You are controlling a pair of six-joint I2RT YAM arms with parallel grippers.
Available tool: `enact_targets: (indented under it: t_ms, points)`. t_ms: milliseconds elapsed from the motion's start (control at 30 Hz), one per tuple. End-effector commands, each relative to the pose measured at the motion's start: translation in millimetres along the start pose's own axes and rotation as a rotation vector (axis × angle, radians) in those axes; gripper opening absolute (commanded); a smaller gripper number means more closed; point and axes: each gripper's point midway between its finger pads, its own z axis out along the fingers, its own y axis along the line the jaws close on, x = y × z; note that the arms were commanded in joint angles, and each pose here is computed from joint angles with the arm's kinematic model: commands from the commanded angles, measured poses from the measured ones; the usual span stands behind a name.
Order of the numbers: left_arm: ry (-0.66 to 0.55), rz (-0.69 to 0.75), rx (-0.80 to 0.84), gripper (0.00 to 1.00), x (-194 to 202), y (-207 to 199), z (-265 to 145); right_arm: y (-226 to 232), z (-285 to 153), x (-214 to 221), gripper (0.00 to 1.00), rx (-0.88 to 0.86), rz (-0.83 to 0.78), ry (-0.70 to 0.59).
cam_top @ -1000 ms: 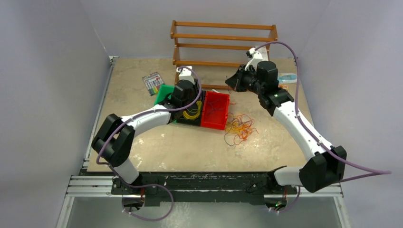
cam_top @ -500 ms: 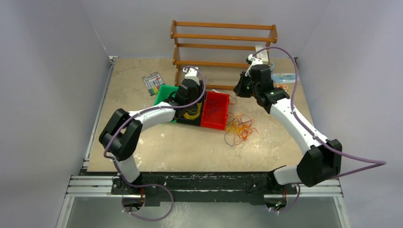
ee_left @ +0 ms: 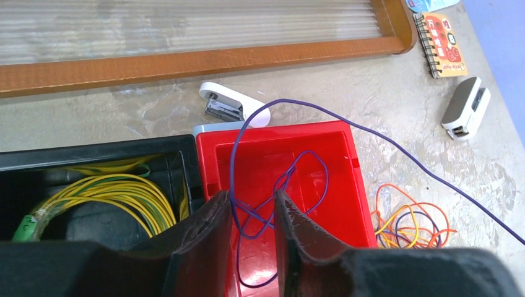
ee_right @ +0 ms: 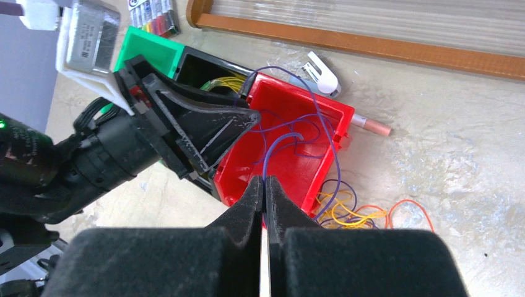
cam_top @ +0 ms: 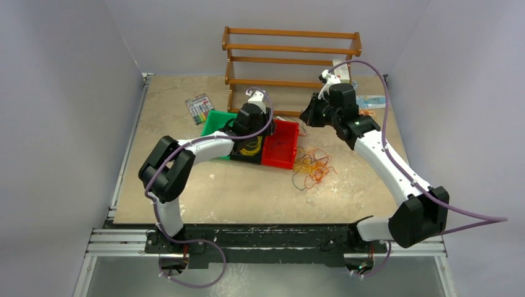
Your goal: Untangle the cables
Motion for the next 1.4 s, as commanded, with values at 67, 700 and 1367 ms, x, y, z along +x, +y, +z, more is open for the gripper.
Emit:
enact_targets:
  t_ms: [67, 700, 1367]
  points:
    - [-0.067, -0.022, 0.088, 0.17, -29, -23, 2, 20, -4, -15, 0.00, -0.097, -0.034, -0.048]
    - [0.069, -0.008, 0.089, 0.02, 26, -47, -18, 81, 22, -13, 0.00, -0.472, 0.051, -0.008]
    - [0.012, 0.011, -0.136, 0.04, 19, -4, -40, 54, 75, 22, 0.00, -0.399, 0.130, 0.049]
